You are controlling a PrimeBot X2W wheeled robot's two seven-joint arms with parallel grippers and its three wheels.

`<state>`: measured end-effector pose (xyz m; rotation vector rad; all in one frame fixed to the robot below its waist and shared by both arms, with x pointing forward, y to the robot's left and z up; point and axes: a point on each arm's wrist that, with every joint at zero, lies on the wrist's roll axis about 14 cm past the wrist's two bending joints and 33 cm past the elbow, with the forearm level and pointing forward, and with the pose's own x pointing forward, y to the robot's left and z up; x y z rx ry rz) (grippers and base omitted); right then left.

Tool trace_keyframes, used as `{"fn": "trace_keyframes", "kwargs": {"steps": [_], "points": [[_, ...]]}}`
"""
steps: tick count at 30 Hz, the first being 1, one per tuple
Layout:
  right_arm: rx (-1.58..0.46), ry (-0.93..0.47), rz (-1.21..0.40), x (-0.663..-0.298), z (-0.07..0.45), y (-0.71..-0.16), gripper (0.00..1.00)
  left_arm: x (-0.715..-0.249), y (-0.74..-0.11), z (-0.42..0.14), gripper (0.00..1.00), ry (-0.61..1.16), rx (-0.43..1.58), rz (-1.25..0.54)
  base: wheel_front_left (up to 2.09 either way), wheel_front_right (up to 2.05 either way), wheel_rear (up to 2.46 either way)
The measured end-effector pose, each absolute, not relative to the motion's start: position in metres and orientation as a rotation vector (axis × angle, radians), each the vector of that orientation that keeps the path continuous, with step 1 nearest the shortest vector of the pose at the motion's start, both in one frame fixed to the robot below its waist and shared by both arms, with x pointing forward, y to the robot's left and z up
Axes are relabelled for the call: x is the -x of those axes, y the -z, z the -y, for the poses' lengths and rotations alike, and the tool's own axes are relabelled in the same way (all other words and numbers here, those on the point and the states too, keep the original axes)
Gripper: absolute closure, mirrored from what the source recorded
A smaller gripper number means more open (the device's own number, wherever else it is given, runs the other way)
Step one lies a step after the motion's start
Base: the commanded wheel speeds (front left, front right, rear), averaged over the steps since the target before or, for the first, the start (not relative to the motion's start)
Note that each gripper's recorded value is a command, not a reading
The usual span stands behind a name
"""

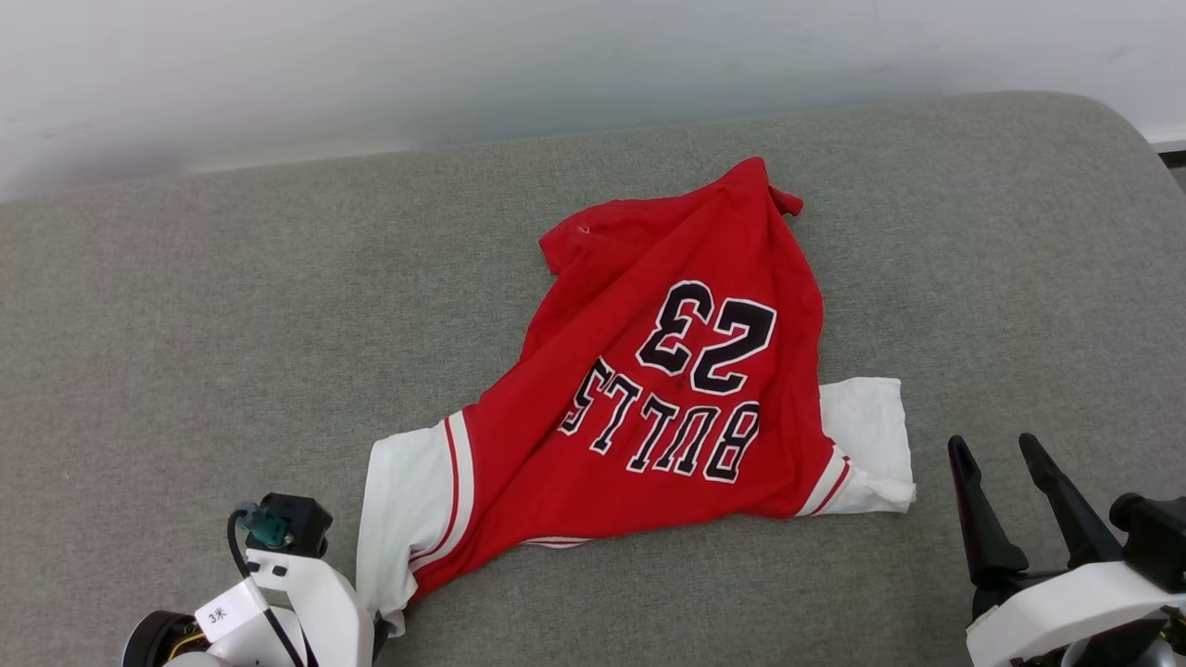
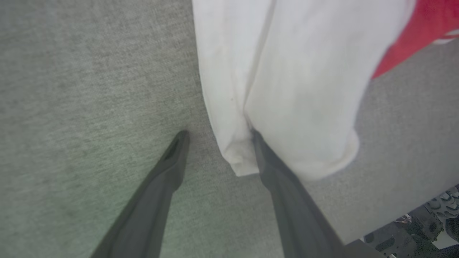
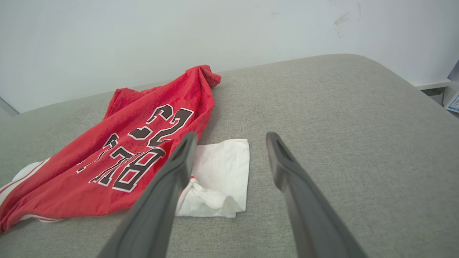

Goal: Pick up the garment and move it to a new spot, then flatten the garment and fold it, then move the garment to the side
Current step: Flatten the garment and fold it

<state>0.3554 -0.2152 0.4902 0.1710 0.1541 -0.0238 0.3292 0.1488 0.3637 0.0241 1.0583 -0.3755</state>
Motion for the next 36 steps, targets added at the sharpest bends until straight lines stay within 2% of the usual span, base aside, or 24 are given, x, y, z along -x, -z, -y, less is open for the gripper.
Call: {"fn": "trace_keyframes", "kwargs": {"steps": [1,7,13,20,29,36], "points": [[-0.173,0.024,-0.154,-0.356,0.216,-0.490,0.00,-0.329,-0.362,-0.148,1.00,0.379,-0.015,-1.066,0.00,0.00,0.00],[-0.179,0.046,-0.159,-0.353,0.225,-0.490,0.00,-0.333,-0.363,-0.147,1.00,0.376,-0.013,-1.031,0.00,0.00,0.00],[-0.215,0.087,-0.199,-0.348,0.243,-0.483,0.00,-0.359,-0.395,-0.159,1.00,0.266,0.004,-0.799,0.00,0.00,0.00],[-0.239,0.105,-0.376,-0.350,0.264,-0.455,0.00,-0.376,-0.447,-0.170,1.00,0.179,0.023,-0.540,0.00,0.00,0.00],[-0.189,-0.042,-0.704,-0.383,0.247,-0.424,0.00,-0.393,-0.477,-0.174,1.00,0.151,0.013,-0.391,0.00,0.00,0.00],[-0.118,-0.146,-0.834,-0.419,0.224,-0.404,0.00,-0.409,-0.478,-0.175,1.00,0.137,0.016,-0.365,0.00,0.00,0.00]]}}
